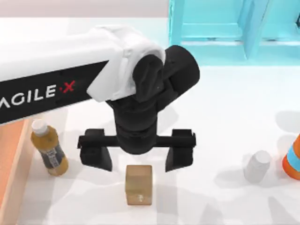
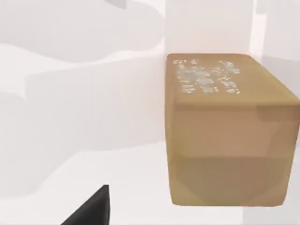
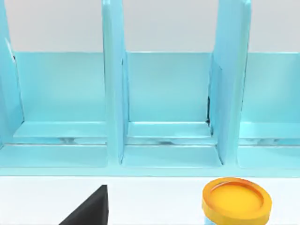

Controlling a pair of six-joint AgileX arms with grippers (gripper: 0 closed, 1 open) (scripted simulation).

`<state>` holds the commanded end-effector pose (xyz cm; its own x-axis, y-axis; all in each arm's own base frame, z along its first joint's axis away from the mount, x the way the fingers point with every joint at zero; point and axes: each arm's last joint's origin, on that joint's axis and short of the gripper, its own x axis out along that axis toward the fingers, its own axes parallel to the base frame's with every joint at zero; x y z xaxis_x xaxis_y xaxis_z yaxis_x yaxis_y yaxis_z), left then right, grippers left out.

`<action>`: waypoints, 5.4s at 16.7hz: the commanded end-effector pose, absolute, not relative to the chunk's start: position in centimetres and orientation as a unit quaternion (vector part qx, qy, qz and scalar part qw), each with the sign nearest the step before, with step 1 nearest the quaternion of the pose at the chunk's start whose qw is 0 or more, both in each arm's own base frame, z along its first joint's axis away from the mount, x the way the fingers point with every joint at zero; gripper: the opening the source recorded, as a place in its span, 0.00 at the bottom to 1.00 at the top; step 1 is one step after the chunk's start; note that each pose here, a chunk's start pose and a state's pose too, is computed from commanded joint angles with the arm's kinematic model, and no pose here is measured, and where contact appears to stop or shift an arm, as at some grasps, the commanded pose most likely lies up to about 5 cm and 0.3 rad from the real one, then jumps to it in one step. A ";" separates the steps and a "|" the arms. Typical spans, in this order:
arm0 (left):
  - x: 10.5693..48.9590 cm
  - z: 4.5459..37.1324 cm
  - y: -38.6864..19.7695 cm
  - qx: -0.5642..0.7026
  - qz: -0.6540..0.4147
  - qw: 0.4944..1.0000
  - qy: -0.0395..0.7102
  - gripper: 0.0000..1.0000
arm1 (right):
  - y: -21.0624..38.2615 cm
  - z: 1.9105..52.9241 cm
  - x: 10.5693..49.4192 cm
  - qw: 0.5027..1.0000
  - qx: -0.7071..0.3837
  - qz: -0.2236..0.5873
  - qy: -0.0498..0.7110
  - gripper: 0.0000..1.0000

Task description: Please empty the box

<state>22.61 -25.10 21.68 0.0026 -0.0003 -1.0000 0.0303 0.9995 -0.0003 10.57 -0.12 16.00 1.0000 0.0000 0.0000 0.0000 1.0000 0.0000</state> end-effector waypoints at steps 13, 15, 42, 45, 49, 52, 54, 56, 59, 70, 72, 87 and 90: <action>32.9 26.4 -14.5 -0.020 -0.038 0.748 0.663 1.00 | -0.1 16.0 10.6 1.000 0.000 0.000 0.000 1.00; 35.0 27.1 -9.6 -0.012 -0.034 0.754 0.656 1.00 | -0.1 16.0 10.6 1.000 0.000 0.000 0.000 1.00; 36.3 17.0 8.6 0.015 -0.012 0.708 0.706 1.00 | -0.1 16.0 10.6 1.000 0.000 0.000 0.000 1.00; 36.0 15.8 8.6 0.015 -0.011 0.708 0.706 1.00 | -0.1 16.0 10.6 1.000 0.000 0.000 0.000 1.00; 36.0 15.8 8.6 0.015 -0.011 0.708 0.706 1.00 | -0.1 16.0 10.6 1.000 0.000 0.000 0.000 1.00; 36.0 15.8 8.6 0.015 -0.011 0.708 0.706 0.77 | -0.1 16.0 10.6 1.000 0.000 0.000 0.000 1.00; 36.0 15.8 8.6 0.015 -0.011 0.708 0.706 0.62 | -0.1 16.0 10.6 1.000 0.000 0.000 0.000 1.00; 36.0 15.8 8.6 0.015 -0.011 0.708 0.706 0.47 | -0.1 16.0 10.6 1.000 0.000 0.000 0.000 1.00; 36.0 15.8 8.6 0.015 -0.011 0.708 0.706 0.25 | -0.1 16.0 10.6 1.000 0.000 0.000 0.000 1.00; 36.0 15.8 8.6 0.015 -0.011 0.708 0.706 0.00 | -0.1 16.0 10.6 1.000 0.000 0.000 0.000 1.00; 36.0 16.0 8.5 0.016 -0.013 0.709 0.705 0.00 | -0.1 16.0 10.6 1.000 0.000 0.000 0.000 1.00; 35.6 29.8 8.4 0.017 -0.016 0.714 0.700 0.00 | -0.1 16.0 10.6 1.000 0.000 0.000 0.000 1.00; 36.0 28.9 8.5 0.016 -0.012 0.709 0.705 0.00 | -0.1 16.0 10.6 1.000 0.000 0.000 0.000 1.00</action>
<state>36.03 8.50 28.91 0.0050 0.0056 -1.0000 0.0403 0.9992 0.0058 10.57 -0.12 16.00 1.0000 0.0000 0.0000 0.0000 1.0000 0.0000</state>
